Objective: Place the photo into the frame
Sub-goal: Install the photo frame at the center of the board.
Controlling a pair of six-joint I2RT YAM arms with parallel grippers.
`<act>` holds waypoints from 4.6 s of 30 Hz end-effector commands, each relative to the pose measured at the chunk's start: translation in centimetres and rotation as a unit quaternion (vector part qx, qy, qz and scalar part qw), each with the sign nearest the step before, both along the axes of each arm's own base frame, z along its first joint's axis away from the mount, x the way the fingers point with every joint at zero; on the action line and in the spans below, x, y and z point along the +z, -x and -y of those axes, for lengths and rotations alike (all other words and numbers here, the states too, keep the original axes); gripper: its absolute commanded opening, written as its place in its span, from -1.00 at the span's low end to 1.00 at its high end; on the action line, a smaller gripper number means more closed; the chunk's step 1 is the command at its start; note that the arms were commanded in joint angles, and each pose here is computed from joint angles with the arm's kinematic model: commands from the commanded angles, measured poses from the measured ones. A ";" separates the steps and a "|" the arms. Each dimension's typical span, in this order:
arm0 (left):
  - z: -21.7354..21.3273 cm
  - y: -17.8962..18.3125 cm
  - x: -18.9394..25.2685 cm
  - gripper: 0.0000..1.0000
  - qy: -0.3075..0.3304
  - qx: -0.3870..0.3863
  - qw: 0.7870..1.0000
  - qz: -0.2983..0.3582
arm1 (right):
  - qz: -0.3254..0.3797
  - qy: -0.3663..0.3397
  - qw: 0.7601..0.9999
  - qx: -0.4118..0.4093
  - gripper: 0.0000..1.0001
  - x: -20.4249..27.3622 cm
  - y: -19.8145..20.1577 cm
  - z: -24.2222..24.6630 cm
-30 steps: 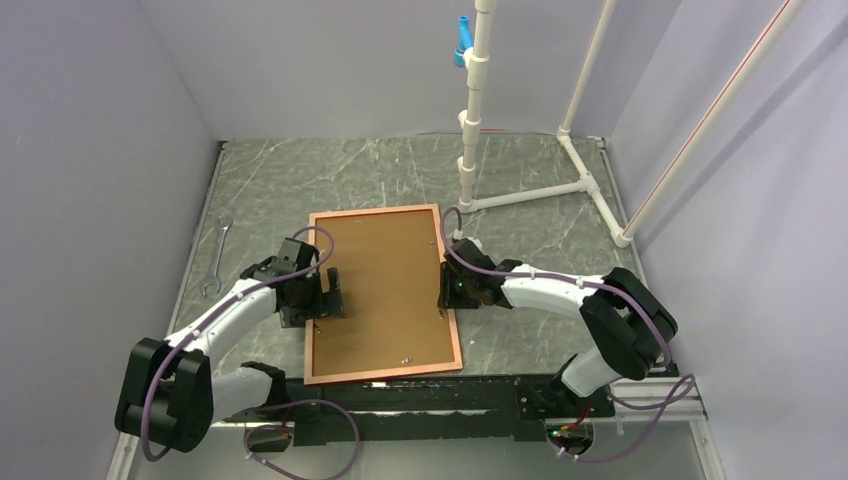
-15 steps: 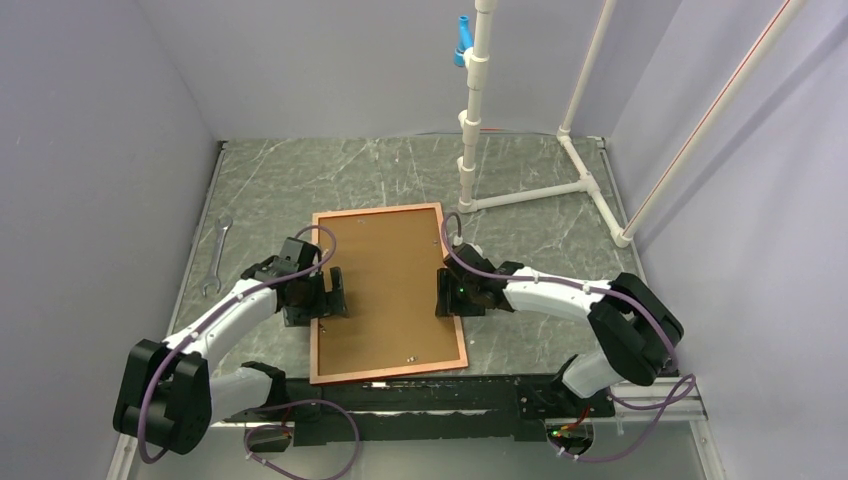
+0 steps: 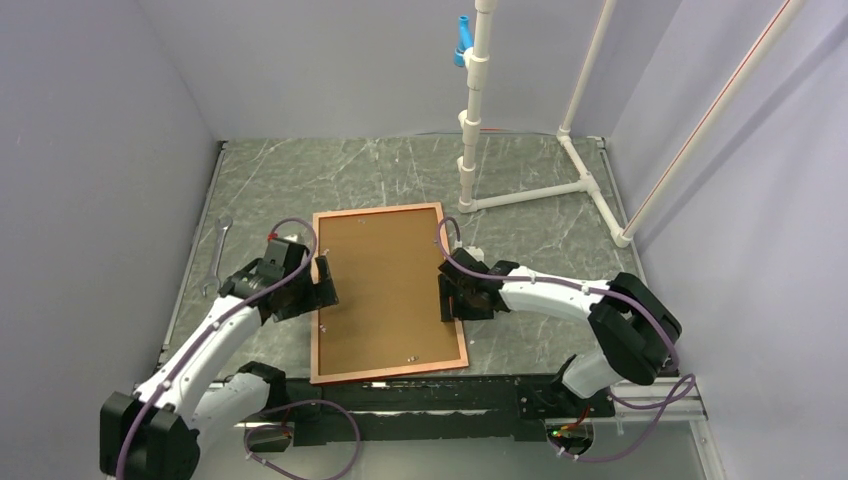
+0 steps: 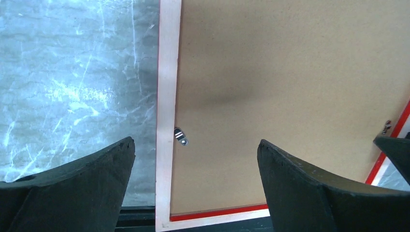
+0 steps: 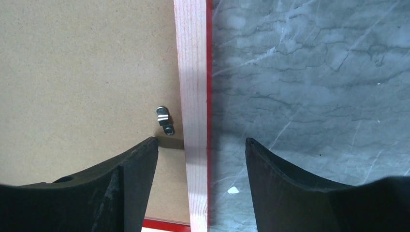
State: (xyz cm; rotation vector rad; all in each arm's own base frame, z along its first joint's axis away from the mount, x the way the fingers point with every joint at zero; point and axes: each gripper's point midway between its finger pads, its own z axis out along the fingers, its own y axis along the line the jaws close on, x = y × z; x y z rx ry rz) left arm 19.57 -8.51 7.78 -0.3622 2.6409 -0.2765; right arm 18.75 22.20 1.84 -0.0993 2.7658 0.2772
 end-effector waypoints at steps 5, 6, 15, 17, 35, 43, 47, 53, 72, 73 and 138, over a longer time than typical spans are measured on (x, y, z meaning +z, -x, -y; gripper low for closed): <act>0.1 0.0 0.2 0.97 0.038 0.061 0.997 0.034 | 0.007 0.037 0.999 -0.010 0.32 0.1 -0.8 0.7; 0.3 0.1 0.0 0.97 0.042 0.061 0.997 0.033 | 0.008 0.034 0.999 -0.009 0.31 0.2 -0.9 0.6; 0.7 1.0 -1.4 0.93 0.063 0.058 0.996 0.031 | 0.012 0.008 1.000 -0.002 0.39 0.8 -1.7 -1.2; 0.7 1.2 -1.3 0.93 0.063 0.056 0.996 0.030 | 0.011 0.000 1.000 0.000 0.41 0.9 -1.7 -1.6; 1.3 2.0 -3.5 0.67 0.083 0.055 0.995 0.019 | 0.044 0.007 0.999 -0.029 0.22 1.1 -3.0 -1.0; 1.8 1.7 -4.2 0.66 0.083 0.049 0.995 0.010 | 0.045 -0.042 0.998 -0.015 0.29 2.4 -3.3 -2.1; 1.9 1.8 -4.7 0.66 0.082 0.046 0.996 0.004 | 0.044 -0.054 0.998 -0.010 0.34 2.7 -3.4 -2.5; 1.7 1.9 -5.2 0.65 0.072 0.046 0.996 -0.003 | 0.031 -0.036 0.999 -0.010 0.24 1.1 -3.3 -2.3; 1.4 1.9 -5.1 0.65 0.061 0.041 0.997 -0.002 | 0.025 0.000 1.000 -0.016 -0.10 0.2 -2.6 -0.6; 1.4 1.9 -5.0 0.65 0.062 0.041 0.997 -0.002 | 0.025 0.004 1.000 -0.017 -0.11 0.2 -2.6 -0.4; 1.6 2.4 -4.6 0.71 0.072 0.038 0.997 -0.001 | 0.012 0.031 0.999 0.002 -0.79 0.6 -0.3 -0.8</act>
